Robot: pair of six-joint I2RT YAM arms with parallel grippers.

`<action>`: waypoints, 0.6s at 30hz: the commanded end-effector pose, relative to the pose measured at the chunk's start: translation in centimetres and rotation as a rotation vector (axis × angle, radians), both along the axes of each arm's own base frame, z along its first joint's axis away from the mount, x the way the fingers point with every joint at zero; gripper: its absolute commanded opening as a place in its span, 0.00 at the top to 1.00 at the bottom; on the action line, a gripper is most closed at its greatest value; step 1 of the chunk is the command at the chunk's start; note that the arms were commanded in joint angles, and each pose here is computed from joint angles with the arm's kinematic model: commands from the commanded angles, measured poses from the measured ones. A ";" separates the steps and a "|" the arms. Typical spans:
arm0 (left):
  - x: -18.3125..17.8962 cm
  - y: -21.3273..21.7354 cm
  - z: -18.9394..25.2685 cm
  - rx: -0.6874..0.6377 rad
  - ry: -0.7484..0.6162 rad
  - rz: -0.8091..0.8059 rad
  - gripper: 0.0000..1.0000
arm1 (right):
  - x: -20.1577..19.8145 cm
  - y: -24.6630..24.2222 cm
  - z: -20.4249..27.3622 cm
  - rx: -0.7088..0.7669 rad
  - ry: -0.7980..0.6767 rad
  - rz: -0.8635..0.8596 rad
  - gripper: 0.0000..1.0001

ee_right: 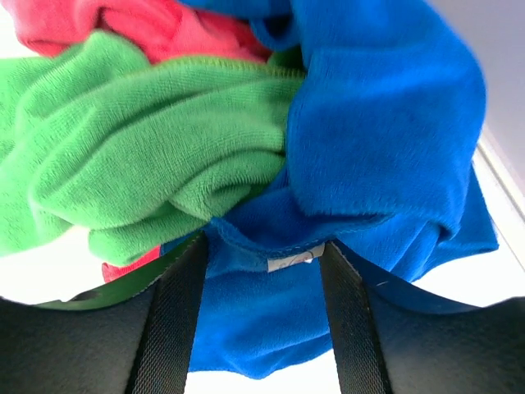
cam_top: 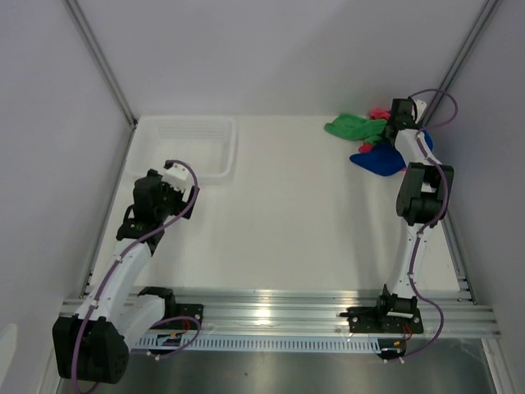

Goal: Roll the towels
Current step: Grab a towel with the right arm

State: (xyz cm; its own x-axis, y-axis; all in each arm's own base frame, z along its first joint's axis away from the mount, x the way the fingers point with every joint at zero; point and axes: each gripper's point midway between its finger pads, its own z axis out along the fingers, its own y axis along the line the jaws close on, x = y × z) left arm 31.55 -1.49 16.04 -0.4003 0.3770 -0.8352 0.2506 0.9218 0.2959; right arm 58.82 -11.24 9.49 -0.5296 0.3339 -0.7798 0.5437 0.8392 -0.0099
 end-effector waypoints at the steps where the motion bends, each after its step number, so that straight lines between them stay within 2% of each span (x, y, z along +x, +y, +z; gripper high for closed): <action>1: 0.3 0.0 0.8 0.012 -0.022 -0.008 0.01 | 1.4 -1.1 3.1 -0.052 -0.075 -0.004 0.43; 5: 0.3 0.0 0.7 0.015 -0.019 -0.007 0.01 | 1.3 -1.6 2.8 -0.052 -0.063 -0.008 0.66; 6: 0.3 0.1 0.7 0.016 -0.020 -0.007 0.01 | 1.3 -1.6 2.8 -0.054 -0.061 -0.008 0.77; 7: 0.2 0.1 0.6 0.015 -0.017 -0.006 0.01 | 1.1 -1.7 3.0 -0.058 -0.062 -0.010 0.84; 8: 0.2 0.0 0.6 0.014 -0.019 -0.009 0.01 | 0.9 -1.9 3.1 -0.071 -0.057 -0.015 0.98; 12: 0.2 0.0 0.6 0.016 -0.022 -0.011 0.00 | 0.2 -2.6 4.9 -0.109 -0.073 -0.021 1.00; 16: 0.1 0.0 1.0 0.015 -0.033 -0.013 0.01 | -1.0 -3.0 9.8 -0.146 -0.146 -0.043 1.00; 17: 0.1 0.0 1.0 0.016 -0.033 -0.015 0.01 | -1.8 -3.0 13.5 -0.155 -0.214 -0.051 1.00; 18: 0.0 -0.1 1.0 0.014 -0.034 -0.016 0.00 | -2.3 -3.0 14.8 -0.161 -0.243 -0.058 1.00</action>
